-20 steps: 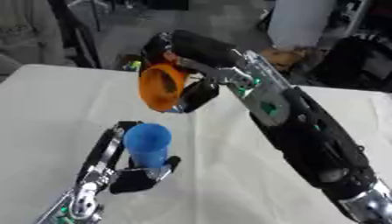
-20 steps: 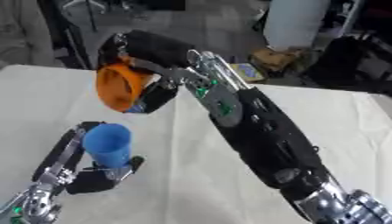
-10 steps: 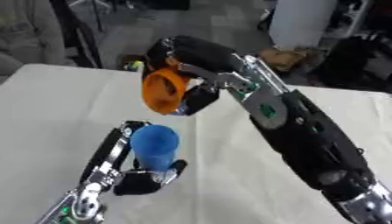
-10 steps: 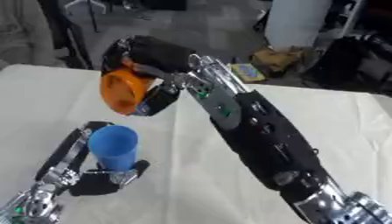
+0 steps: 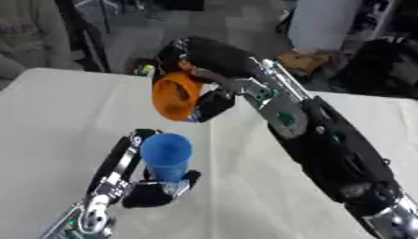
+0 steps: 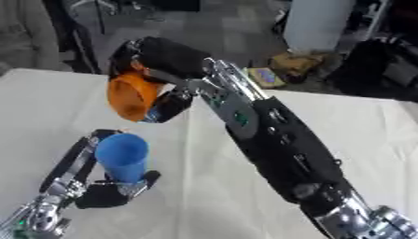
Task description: Pour the contents of one cup into another cup.
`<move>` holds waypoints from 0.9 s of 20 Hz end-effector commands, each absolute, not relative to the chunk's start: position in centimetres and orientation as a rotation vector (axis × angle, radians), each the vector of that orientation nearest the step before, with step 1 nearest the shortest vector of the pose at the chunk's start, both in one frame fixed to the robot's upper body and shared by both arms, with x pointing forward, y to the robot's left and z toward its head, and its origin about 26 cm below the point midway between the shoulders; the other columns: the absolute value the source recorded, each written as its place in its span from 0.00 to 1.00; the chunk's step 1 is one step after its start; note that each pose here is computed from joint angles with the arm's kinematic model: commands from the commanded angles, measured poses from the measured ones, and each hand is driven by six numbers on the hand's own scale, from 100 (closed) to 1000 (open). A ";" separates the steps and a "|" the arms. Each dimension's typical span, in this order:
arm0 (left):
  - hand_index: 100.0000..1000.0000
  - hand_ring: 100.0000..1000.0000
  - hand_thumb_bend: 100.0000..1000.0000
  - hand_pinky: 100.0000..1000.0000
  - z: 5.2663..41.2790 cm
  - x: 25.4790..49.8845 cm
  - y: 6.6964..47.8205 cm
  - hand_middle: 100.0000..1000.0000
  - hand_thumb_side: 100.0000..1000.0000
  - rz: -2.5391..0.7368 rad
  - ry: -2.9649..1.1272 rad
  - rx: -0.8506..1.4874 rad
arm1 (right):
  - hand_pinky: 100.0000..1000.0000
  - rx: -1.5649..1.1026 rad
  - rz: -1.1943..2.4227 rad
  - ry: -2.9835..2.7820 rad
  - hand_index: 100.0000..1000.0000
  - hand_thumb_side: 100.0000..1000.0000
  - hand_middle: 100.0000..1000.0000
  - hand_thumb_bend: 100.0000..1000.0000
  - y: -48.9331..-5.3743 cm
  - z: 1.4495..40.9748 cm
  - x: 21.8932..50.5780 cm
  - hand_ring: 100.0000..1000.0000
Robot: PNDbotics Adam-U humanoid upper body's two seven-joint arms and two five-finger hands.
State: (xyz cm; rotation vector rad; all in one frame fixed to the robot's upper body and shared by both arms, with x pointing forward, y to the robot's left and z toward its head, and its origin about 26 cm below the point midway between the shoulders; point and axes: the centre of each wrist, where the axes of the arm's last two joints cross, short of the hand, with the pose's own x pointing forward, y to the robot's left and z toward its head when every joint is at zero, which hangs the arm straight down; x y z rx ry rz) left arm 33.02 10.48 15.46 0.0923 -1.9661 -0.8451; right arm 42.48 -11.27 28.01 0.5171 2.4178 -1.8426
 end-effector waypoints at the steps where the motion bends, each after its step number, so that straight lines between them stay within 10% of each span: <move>1: 0.41 0.08 0.17 0.42 16.0 33.1 10.6 0.18 0.00 -0.834 -1.986 0.096 | 0.56 0.553 -1.774 2.372 0.29 0.00 0.10 0.22 -11.0 29.6 41.8 0.17; 18: 0.41 0.08 0.17 0.42 16.2 33.1 10.7 0.19 0.00 -0.823 -1.989 0.099 | 0.62 0.640 -1.689 2.230 0.30 0.00 0.09 0.24 -10.3 30.3 40.5 0.20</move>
